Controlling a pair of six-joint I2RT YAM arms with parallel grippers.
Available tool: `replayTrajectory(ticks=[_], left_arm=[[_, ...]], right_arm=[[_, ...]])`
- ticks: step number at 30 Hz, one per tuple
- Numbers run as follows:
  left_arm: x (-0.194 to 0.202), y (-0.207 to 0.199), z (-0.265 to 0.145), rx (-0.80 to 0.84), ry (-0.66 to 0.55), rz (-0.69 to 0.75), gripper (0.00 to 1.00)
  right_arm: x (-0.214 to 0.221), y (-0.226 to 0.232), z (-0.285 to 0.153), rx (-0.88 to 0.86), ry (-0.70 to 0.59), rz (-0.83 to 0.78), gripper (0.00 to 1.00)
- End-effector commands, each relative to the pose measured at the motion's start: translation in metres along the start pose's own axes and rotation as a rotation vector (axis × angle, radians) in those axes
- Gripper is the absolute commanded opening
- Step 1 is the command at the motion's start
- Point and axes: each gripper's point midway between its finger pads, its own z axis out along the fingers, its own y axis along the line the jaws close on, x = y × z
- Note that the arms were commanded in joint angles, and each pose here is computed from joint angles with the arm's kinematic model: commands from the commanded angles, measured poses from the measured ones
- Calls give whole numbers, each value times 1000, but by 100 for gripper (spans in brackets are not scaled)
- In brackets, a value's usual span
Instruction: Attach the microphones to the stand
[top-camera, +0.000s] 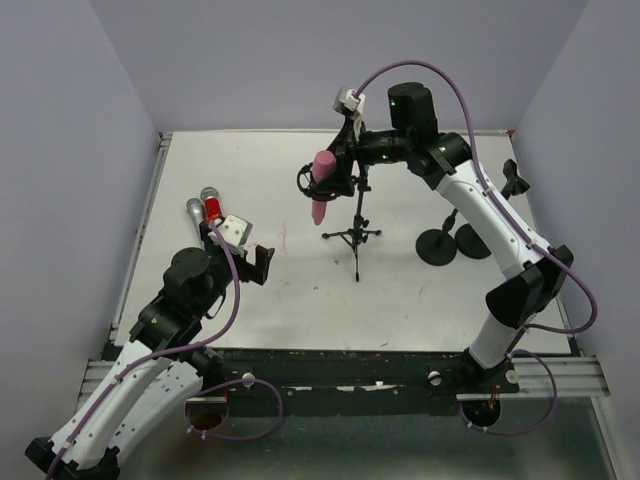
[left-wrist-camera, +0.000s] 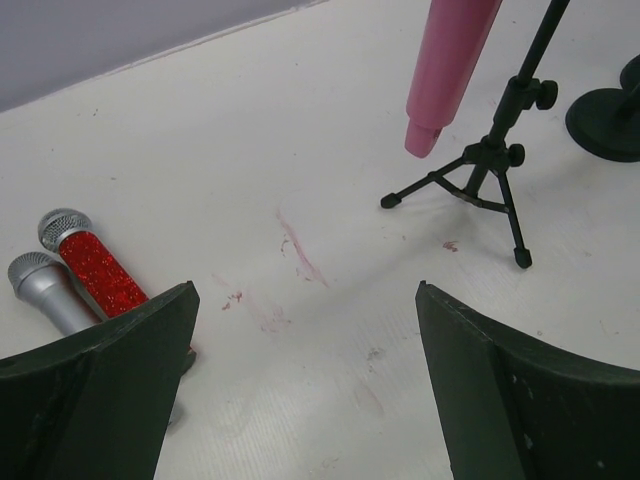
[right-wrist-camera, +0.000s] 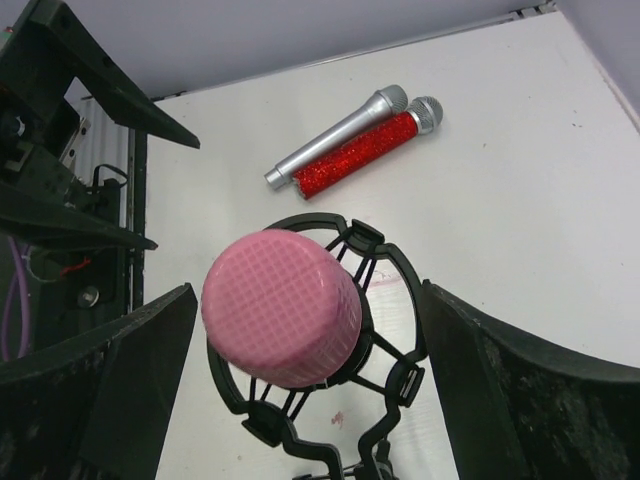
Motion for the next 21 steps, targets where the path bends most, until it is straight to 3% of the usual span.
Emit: replayTrajectory(ticks=[1,6,10,17,21], left_arm=[[-16,-9,-3,55,-50,-23,97],[-18,-17,-5,98,-62,-39,98],[-28,-43,-10,234,-108,-132,98],[-55,-107,-22,538,-203,-395,98],[-66,-131,-13,525,-156,-435,96]], right_arm=[[-16,9,-25,40,-6,-75,100],[-19,10,-51,67,-20,-103,100],[-20,14,-80,93,-45,-107,100],[21,27,-105,91,-58,-48,100],[42,40,-118,57,-79,-21,100]])
